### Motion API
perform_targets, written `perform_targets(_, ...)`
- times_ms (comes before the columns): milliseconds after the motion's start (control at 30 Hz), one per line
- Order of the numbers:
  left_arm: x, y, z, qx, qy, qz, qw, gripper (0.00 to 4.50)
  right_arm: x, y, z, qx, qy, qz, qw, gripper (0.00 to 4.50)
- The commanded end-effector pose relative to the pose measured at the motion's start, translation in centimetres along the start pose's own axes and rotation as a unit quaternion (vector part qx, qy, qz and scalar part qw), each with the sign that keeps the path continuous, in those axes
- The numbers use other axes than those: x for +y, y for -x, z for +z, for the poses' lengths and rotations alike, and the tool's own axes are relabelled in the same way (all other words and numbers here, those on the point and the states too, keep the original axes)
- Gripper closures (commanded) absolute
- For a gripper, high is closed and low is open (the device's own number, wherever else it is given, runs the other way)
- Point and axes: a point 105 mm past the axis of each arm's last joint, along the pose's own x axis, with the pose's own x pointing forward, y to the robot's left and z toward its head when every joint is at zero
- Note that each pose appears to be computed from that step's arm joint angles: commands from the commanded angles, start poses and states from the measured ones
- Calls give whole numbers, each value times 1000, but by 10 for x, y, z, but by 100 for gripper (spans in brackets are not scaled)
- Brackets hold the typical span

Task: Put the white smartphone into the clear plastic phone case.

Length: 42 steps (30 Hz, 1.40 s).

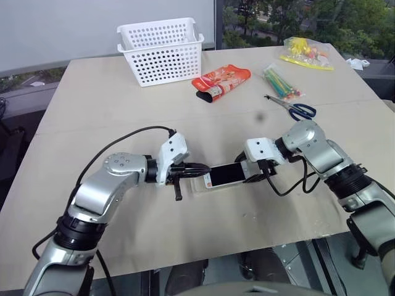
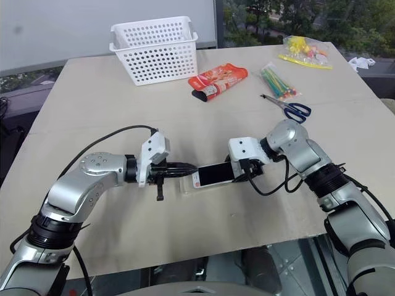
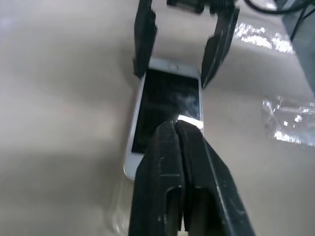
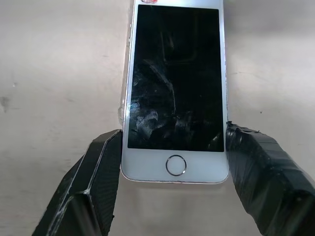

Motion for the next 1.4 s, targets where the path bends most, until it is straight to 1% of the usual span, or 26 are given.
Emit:
perform_targets(33,-4,-4,-7,13,-17,-4,1000,448,-6,0,8,4,29,3,1000,172)
perform_targets(267,5,-16,-16,15,-7,20,1000,448,-8,-4,10,10,40,13,999,172)
perform_targets(433,6,-17,-17,8,-3,25,1000,448,-4,-5,9,13,42,23,999,172)
perform_targets(633,-2,-19,-28,24,9,13,1000,448,2,-7,11,14,50,33,998,172)
perform_targets(900,-7,-21,-33,27,19,15,999,448,13,-8,13,24,60,42,997,172)
perform_targets(1100,-10,-26,-45,40,28,20,999,448,24,-8,13,42,54,46,997,172)
perform_targets(1233,-3,-33,-56,53,39,43,997,448,35,-10,16,47,36,53,997,172)
perform_targets(1400,-1,-38,-70,71,51,51,995,448,46,-13,17,47,14,56,997,172)
